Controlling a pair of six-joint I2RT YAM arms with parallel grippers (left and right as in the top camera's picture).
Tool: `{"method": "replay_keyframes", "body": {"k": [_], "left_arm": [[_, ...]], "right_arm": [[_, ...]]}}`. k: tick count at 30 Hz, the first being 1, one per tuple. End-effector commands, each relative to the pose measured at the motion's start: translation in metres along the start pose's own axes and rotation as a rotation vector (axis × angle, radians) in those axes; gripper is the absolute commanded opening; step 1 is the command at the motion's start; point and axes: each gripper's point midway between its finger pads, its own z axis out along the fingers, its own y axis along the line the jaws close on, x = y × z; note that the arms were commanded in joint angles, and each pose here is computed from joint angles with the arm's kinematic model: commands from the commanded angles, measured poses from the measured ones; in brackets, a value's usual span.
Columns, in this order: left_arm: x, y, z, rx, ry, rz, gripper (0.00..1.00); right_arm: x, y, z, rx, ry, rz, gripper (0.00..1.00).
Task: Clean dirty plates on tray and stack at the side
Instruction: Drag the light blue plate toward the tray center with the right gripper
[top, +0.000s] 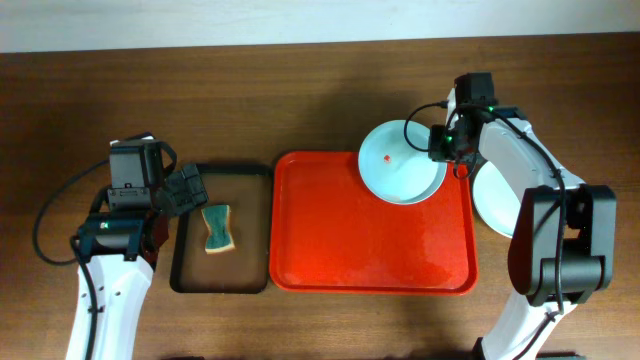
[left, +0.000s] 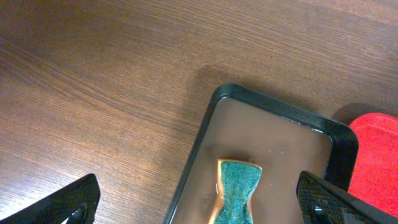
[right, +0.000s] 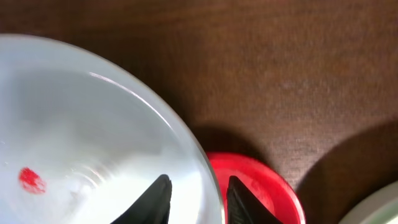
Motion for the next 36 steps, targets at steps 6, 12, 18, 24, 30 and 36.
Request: {"method": "replay_keyframes", "body": {"k": [6,12,18,24,30,36], "left_arm": [[-0.007,-0.001,-0.004,0.010,-0.015,-0.019,0.99],[-0.006,-0.001,-0.004,0.009,-0.011,-0.019,0.99],[-0.005,-0.001,-0.004,0.008,-0.009,-0.018,0.99],[-0.005,-0.001,-0.004,0.008,-0.009,-0.018,0.99],[-0.005,-0.001,-0.004,0.008,-0.009,-0.018,0.99],[-0.005,-0.001,-0.004,0.008,-0.009,-0.018,0.99]], "right_arm": [[0.021,-0.004,0.007,0.024,0.077,0.002,0.29],[0.031,-0.004,0.012,0.017,0.096,0.004,0.04],[0.065,0.051,0.006,-0.167,0.233,-0.020,0.04],[0.123,0.092,-0.008,-0.132,0.430,-0.037,0.04],[0.161,0.112,-0.021,-0.101,0.549,-0.106,0.04],[0.162,0.112,-0.020,-0.093,0.544,-0.113,0.25]]}}
